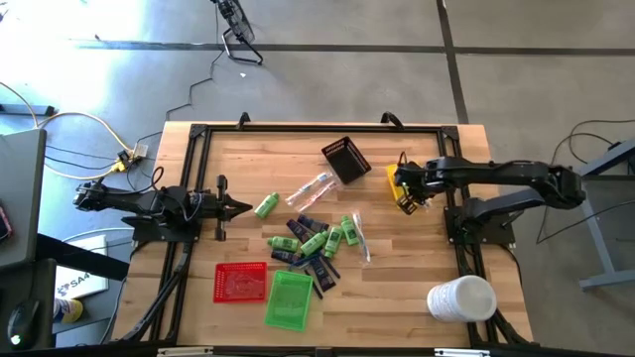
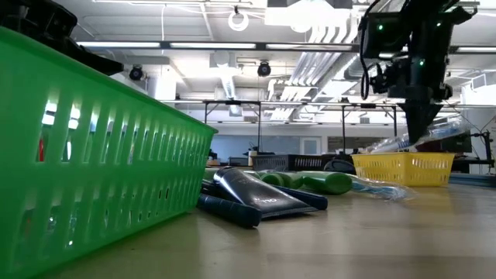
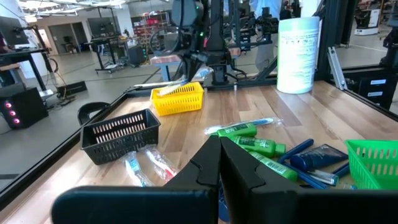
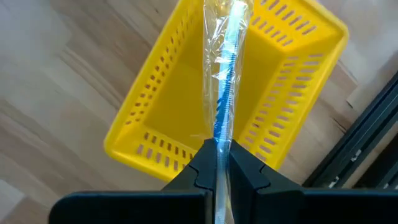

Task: Pick & Place Travel size toiletries
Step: Put the top right blue toothbrush into the yellow bin, then put the shampoo into the black bin

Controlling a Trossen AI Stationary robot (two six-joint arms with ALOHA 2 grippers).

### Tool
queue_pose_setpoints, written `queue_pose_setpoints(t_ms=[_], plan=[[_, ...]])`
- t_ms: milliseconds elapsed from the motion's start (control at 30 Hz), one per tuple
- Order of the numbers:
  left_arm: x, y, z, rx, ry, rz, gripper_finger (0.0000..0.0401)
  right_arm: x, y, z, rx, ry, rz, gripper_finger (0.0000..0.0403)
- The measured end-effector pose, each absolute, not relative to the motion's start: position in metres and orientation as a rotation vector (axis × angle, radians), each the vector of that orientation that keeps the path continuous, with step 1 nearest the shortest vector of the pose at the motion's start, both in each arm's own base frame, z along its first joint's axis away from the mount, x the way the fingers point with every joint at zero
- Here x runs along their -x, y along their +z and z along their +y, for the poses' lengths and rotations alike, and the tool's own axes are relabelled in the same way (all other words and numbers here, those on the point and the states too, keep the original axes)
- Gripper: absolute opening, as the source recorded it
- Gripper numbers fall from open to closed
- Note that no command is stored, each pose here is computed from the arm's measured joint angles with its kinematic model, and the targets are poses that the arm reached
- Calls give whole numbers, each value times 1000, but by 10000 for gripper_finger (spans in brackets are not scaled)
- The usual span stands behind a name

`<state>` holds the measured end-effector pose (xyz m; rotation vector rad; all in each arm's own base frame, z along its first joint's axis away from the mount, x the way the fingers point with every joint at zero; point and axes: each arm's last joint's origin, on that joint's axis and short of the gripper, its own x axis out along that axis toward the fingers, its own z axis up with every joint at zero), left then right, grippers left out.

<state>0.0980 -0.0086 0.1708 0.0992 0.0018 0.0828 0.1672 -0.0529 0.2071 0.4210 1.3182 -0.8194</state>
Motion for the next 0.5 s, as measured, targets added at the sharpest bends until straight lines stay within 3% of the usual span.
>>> queue_pose_setpoints(t_ms=[200, 500], plan=[[-98, 171, -9, -99, 83, 2, 3, -169, 202, -57, -386, -846, 1352, 29], [-98, 171, -9, -99, 83, 2, 3, -169, 203, -59, -333, -895, 1336, 117]])
